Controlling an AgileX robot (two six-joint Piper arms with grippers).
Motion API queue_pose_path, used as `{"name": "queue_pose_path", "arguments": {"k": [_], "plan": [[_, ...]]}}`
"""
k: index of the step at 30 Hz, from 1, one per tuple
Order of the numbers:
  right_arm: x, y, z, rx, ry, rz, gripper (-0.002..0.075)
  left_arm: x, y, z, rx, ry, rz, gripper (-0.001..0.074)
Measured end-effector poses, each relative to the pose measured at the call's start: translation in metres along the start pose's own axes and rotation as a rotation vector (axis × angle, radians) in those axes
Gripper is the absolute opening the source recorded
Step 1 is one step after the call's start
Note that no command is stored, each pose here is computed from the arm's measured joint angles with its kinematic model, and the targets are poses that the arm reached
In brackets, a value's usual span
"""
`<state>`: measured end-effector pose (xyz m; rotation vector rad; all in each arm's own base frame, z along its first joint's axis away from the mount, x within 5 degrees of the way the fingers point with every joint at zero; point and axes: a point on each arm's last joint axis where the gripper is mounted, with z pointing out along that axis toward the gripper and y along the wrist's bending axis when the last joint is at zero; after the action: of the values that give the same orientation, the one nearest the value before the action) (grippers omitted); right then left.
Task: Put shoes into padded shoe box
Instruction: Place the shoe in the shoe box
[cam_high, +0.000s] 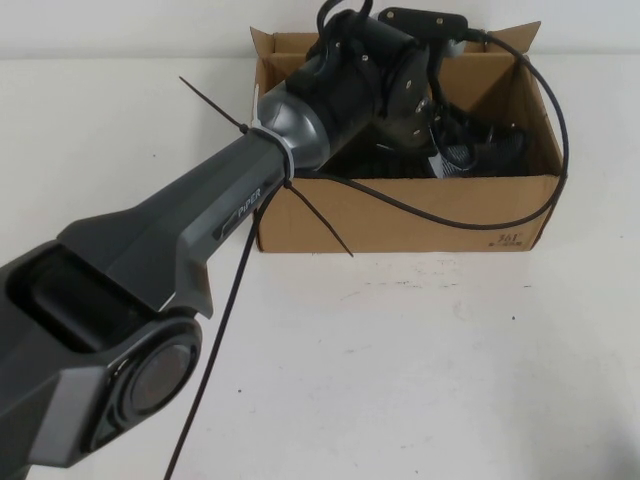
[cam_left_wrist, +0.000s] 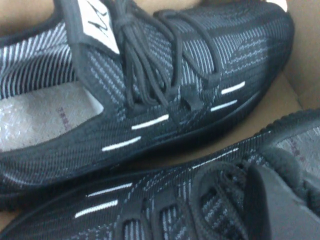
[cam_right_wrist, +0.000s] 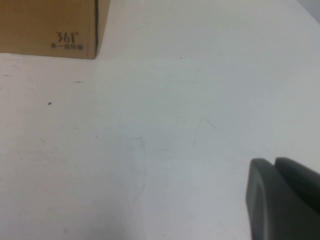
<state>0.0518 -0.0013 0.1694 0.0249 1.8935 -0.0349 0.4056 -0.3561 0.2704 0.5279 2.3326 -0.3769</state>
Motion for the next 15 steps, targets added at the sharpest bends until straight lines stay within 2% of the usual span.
{"name": "queue_pose_path", "arguments": {"k": [5, 8, 11, 15], "plan": [[0.0, 0.0, 0.0, 0.0, 0.0, 0.0, -0.0008, 0.0, 0.0, 0.001, 0.005, -0.004, 0.005, 0.0003], [0.0, 0.0, 0.0, 0.0, 0.0, 0.0, -0.0008, 0.0, -0.001, 0.001, 0.015, -0.002, 0.04, 0.003], [0.0, 0.0, 0.0, 0.0, 0.0, 0.0, -0.0008, -0.001, -0.003, -0.001, 0.037, -0.002, 0.048, 0.0111], [0.0, 0.0, 0.0, 0.0, 0.0, 0.0, -0.0008, -0.007, -0.006, -0.013, 0.06, -0.02, 0.04, 0.0318]]}}
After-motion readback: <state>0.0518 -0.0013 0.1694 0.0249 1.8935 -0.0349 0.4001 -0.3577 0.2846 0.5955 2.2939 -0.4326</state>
